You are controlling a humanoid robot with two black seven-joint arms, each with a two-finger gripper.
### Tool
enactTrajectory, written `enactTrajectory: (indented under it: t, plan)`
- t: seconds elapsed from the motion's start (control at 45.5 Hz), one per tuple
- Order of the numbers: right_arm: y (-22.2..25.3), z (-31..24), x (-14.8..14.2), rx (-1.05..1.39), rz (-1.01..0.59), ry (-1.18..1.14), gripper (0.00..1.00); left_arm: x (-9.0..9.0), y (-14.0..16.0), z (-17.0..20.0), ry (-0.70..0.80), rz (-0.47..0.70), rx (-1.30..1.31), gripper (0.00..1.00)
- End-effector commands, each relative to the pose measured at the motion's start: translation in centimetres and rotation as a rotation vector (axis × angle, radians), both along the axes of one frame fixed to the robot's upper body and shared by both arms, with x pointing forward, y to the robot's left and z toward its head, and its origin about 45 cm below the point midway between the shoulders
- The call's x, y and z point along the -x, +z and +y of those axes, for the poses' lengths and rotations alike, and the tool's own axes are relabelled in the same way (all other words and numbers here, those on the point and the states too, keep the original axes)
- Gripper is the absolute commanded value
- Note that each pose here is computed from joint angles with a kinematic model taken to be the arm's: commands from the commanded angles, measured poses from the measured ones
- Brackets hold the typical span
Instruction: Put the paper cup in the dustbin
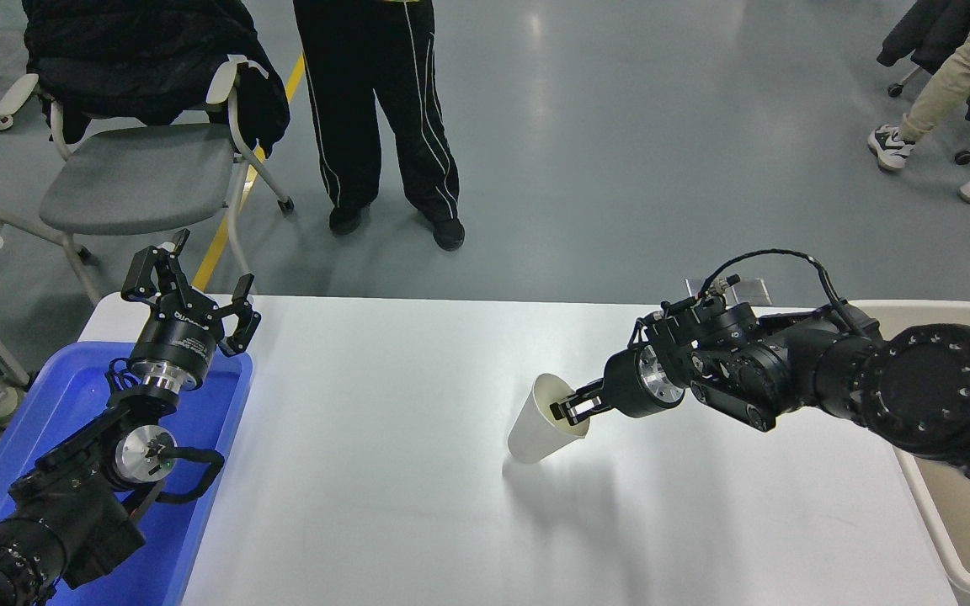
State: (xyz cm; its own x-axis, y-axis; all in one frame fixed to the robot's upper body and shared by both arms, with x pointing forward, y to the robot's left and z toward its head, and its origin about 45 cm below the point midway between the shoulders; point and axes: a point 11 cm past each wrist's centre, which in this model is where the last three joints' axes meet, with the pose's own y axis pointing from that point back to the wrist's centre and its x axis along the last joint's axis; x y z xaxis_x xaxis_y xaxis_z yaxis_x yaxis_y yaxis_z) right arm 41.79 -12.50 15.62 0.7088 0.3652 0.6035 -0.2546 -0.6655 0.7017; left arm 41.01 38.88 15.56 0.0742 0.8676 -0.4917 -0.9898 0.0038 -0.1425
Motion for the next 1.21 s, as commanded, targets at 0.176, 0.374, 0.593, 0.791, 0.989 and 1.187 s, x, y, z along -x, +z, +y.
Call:
enactTrajectory:
  t: [0.176, 0.374, 0.593, 0.791, 0.989, 1.187]
  plan:
    - [8.1, 1.2, -2.2, -0.332, 0.015, -0.101, 0.0, 0.0, 0.0, 0.0, 0.0, 0.0, 0.0, 1.0]
    - [11.6, 0.1, -4.0, -0.503, 0.03, -0.229, 0.0, 0.0, 0.0, 0.0, 0.0, 0.0, 0.0, 1.0]
    - [15.1, -1.5, -6.3, -0.693, -0.002, -0.356, 0.0, 0.0, 0.0, 0.0, 0.0, 0.0, 0.0, 1.0]
    - [16.5, -6.7, -9.2, -0.754, -0.105, -0.531, 0.0, 0.0, 0.0, 0.0, 0.0, 0.0, 0.0, 1.0]
    - [16.9, -14.0, -11.2, -0.763, -0.245, -0.73, 0.0, 0.0, 0.0, 0.0, 0.0, 0.0, 0.0, 1.0]
    - [15.9, -20.4, -11.4, -0.724, -0.329, -0.94, 0.0, 0.0, 0.0, 0.0, 0.0, 0.0, 0.0, 1.0]
